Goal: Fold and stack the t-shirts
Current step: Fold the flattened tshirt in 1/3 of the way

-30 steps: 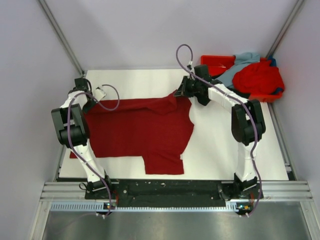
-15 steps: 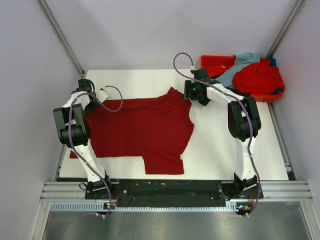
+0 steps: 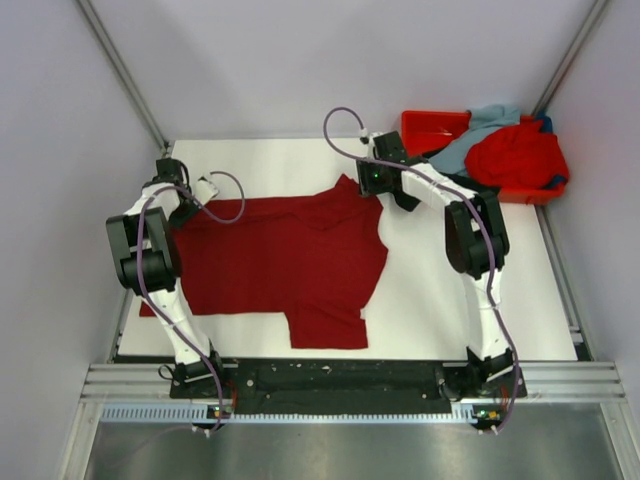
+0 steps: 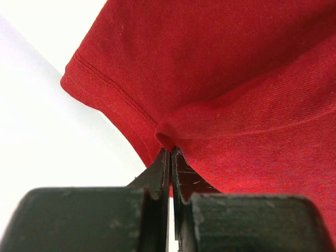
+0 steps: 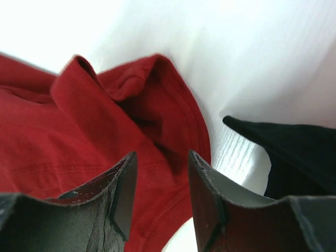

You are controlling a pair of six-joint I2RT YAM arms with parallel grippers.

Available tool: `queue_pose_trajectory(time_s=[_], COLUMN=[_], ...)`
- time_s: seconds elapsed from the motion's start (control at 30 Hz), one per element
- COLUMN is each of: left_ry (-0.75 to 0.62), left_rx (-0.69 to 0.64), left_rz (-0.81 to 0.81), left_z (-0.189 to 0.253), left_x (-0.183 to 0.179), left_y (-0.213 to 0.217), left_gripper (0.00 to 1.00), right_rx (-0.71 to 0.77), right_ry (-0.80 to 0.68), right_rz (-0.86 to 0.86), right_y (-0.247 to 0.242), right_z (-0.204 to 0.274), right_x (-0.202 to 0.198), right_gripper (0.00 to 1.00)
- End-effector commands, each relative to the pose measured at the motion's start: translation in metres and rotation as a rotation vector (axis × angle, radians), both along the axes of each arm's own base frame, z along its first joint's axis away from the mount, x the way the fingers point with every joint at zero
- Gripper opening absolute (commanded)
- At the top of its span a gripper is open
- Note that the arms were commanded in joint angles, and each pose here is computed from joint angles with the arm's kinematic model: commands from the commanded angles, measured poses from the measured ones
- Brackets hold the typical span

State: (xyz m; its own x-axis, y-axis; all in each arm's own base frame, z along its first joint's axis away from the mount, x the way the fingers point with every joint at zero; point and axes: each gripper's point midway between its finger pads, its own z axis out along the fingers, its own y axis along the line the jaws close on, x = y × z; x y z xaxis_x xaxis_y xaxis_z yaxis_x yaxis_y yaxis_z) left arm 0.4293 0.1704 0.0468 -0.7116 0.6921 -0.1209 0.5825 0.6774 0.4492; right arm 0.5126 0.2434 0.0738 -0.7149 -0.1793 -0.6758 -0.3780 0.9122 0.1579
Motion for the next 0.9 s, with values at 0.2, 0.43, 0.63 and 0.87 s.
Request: queue_pose_trajectory(time_s=[0.2, 0.43, 0.63, 0.87], left_ry=[-0.08, -0.083, -0.087, -0.084], left_rx=[0.008, 0.013, 0.009, 0.013], left_rz=[-0.007, -0.006, -0.005, -0.01], left_z=[0.029, 0.032, 0.033, 0.033], left_x=[0.009, 0.009, 0.01, 0.009], left_y=[-0.001, -0.001, -0.001, -0.001], left_gripper=[0.0, 0.0, 0.0, 0.0], right_rx=[-0.027, 0.012, -0.016, -0.047], right_ry=[0.062, 0.07, 0.063, 0.088], right_rz=[0.04, 0.043, -0.001, -0.01], right_y=[0.002, 0.009, 0.001, -0.002], right_z=[-0.023, -0.012, -0.014, -0.036], right_x=[-0.008, -0.014, -0.009, -0.007], right_gripper=[0.31, 0.1, 0.05, 0.13])
